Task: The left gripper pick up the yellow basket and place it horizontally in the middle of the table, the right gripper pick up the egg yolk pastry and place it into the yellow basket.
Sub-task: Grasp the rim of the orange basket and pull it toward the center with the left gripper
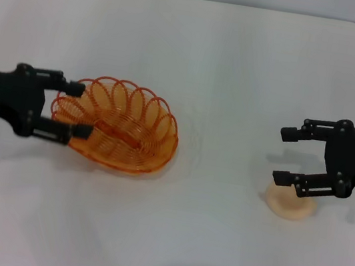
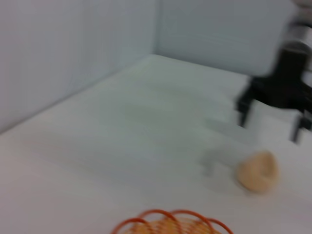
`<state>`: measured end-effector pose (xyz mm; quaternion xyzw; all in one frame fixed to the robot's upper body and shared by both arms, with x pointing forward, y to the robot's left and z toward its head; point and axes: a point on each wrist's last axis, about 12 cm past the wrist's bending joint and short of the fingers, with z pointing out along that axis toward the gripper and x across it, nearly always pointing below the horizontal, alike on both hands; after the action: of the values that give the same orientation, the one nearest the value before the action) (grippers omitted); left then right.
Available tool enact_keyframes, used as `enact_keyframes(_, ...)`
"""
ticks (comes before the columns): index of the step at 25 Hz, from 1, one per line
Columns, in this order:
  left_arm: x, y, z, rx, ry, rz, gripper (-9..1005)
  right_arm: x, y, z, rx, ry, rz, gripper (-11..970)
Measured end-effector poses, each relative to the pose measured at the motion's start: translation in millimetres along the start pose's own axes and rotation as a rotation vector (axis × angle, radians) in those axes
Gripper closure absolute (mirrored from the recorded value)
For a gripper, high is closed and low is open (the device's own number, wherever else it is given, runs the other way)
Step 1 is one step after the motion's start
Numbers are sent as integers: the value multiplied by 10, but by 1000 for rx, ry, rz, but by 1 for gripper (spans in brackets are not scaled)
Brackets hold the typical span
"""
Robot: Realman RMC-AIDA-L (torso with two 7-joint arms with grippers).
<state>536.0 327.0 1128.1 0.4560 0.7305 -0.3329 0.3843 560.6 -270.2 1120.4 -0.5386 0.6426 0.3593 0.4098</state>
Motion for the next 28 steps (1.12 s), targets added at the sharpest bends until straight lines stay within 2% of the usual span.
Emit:
enact_keyframes(1, -13, -1, -8, -16, -5, -20, 153, -1, 1, -4, 3, -2, -3, 177)
enact_keyframes(4, -81, 7, -71, -101, -16, -173, 153, 8, 20, -10, 12, -6, -12, 177)
enact_keyframes(8, -174, 53, -135, -148, 42, -320, 154, 32, 52, -8, 40, -8, -27, 177)
enact_keyframes(10, -248, 129, -176, -189, 102, -441, 154, 45, 65, 1, 48, -9, -35, 176)
enact_keyframes(14, -408, 300, -210, -270, 216, -604, 153, 78, 89, 11, 56, -10, -51, 176)
enact_keyframes(18, -539, 436, -167, -352, 317, -643, 153, 82, 102, 38, 50, -15, -61, 176)
enact_keyframes(21, -574, 531, -59, -386, 389, -646, 153, 74, 112, 55, 44, -27, -74, 177)
enact_keyframes(24, -568, 624, 158, -394, 417, -642, 153, 79, 122, 60, 43, -34, -78, 177)
enact_keyframes(28, -529, 654, 410, -383, 456, -618, 154, 107, 147, 78, 35, -42, -76, 177)
